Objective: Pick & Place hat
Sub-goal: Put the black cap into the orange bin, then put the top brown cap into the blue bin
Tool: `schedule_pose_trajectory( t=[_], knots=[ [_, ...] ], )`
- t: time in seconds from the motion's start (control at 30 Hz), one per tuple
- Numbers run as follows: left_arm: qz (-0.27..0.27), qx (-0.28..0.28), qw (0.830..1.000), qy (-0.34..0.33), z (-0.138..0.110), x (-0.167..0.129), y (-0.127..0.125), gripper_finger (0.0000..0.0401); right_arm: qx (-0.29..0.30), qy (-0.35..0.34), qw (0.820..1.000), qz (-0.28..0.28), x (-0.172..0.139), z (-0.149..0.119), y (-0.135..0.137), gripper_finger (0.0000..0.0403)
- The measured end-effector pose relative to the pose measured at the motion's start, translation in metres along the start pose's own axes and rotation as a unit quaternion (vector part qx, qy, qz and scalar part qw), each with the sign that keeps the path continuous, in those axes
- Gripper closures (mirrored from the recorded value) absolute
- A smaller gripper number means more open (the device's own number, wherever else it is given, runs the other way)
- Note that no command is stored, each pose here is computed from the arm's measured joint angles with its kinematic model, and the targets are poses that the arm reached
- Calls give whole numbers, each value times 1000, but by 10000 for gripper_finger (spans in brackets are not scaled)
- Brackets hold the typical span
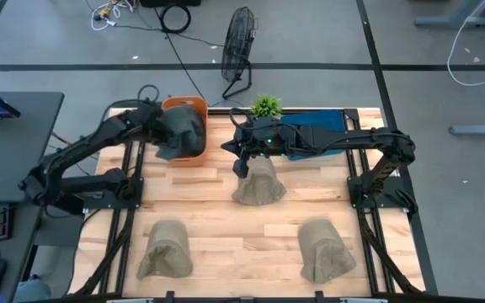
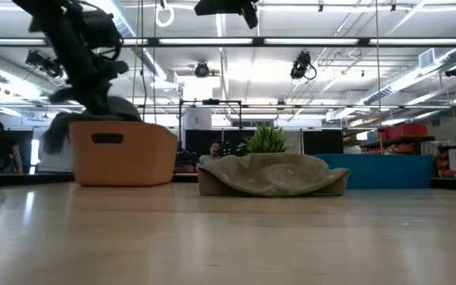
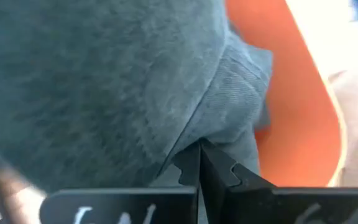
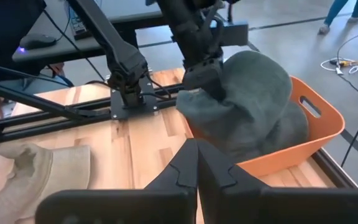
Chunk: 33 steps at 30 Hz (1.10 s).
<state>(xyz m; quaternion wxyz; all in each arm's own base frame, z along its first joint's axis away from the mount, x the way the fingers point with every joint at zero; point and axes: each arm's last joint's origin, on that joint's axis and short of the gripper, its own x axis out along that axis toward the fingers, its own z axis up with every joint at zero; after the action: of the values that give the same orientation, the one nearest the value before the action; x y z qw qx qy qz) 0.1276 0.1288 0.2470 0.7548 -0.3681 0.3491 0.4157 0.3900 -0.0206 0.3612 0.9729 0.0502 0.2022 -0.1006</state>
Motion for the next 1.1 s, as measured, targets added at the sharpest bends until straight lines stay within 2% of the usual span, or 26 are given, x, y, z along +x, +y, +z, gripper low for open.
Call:
schedule_pose_trajectory(
  t=[0.1, 0.4, 0.57, 0.73, 0.93, 1.1],
  knots=[
    [-20, 14, 1000, 11, 5, 13, -3, 398, -1, 6, 1000, -1, 0, -1, 0, 401],
    [31, 25, 992, 116, 3, 59, 2, 398, 10, 26, 1000, 6, 0, -5, 0, 401],
    [7, 35, 991, 130, 4, 62, -2, 398, 10, 28, 999, 18, 0, -5, 1, 401],
    [-21, 69, 992, 102, 16, 31, -19, 399, 8, 31, 999, 17, 0, -6, 1, 401],
    [-50, 99, 993, 49, 32, -30, -40, 399, 5, 31, 999, 17, -1, -6, 1, 401],
    [-127, 153, 980, -1, 30, -77, -61, 398, 5, 54, 998, 17, -16, -5, 2, 401]
  ],
)
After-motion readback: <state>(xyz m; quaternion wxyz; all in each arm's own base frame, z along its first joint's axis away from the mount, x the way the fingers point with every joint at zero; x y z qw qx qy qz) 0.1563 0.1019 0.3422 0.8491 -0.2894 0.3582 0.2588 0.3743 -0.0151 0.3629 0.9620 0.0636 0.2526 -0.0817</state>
